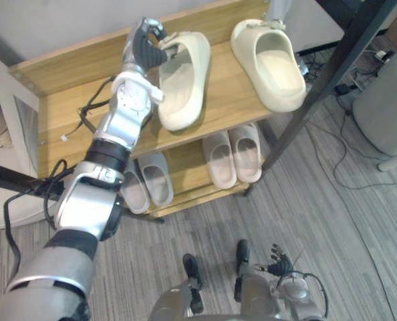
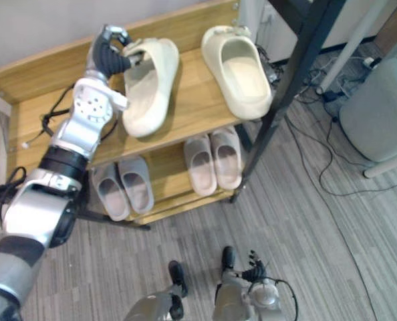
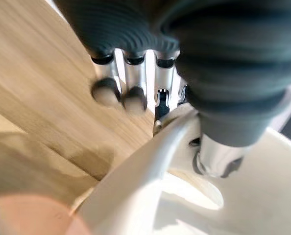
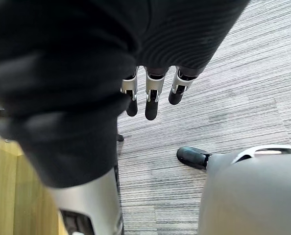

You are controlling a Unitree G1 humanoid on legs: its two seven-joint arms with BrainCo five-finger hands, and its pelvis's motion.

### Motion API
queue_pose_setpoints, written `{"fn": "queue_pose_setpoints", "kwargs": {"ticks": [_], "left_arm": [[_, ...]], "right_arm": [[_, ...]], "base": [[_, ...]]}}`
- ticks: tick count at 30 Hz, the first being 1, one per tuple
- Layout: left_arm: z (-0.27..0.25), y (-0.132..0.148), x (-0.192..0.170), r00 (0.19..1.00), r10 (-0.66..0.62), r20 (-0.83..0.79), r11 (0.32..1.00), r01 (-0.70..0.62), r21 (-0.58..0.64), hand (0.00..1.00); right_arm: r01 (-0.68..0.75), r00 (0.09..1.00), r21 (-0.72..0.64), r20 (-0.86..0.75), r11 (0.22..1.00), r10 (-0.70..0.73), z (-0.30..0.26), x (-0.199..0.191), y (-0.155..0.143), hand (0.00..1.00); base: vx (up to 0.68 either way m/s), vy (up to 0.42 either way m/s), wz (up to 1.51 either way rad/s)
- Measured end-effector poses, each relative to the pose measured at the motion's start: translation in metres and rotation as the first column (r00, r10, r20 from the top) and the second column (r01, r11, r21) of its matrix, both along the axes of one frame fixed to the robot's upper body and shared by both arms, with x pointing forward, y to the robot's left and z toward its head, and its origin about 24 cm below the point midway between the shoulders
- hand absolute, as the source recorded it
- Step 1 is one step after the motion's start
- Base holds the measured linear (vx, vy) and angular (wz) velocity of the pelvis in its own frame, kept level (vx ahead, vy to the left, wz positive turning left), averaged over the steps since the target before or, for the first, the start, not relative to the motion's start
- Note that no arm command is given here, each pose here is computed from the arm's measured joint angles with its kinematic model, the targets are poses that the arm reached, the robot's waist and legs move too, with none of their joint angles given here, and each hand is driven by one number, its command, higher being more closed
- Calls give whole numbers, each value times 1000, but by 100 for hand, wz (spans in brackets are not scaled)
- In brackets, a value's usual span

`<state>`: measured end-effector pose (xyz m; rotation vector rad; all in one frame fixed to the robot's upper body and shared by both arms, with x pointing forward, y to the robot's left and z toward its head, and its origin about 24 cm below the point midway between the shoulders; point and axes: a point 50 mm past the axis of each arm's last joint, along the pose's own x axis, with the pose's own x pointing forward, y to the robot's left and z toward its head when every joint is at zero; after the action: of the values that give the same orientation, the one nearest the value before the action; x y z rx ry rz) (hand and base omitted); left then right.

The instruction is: Organize the slippers on the shoe rack

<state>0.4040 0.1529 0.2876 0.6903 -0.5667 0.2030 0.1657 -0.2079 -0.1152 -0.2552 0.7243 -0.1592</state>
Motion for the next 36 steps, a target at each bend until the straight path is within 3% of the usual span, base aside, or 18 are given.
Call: {"fn": "queue_pose_setpoints", "kwargs": {"ticks": [15, 36], "left_arm": [[2, -39, -3, 995, -91, 31, 991, 94, -97, 0], [-17, -27, -32, 977, -166, 136, 932, 200, -302, 0]], "right_arm": [[9, 1000, -9, 19, 1000, -8, 2, 3, 0, 0], [10, 1000, -9, -22, 1000, -10, -4, -3, 0, 0]], "base": [[37, 20, 7], [37, 5, 7]]}}
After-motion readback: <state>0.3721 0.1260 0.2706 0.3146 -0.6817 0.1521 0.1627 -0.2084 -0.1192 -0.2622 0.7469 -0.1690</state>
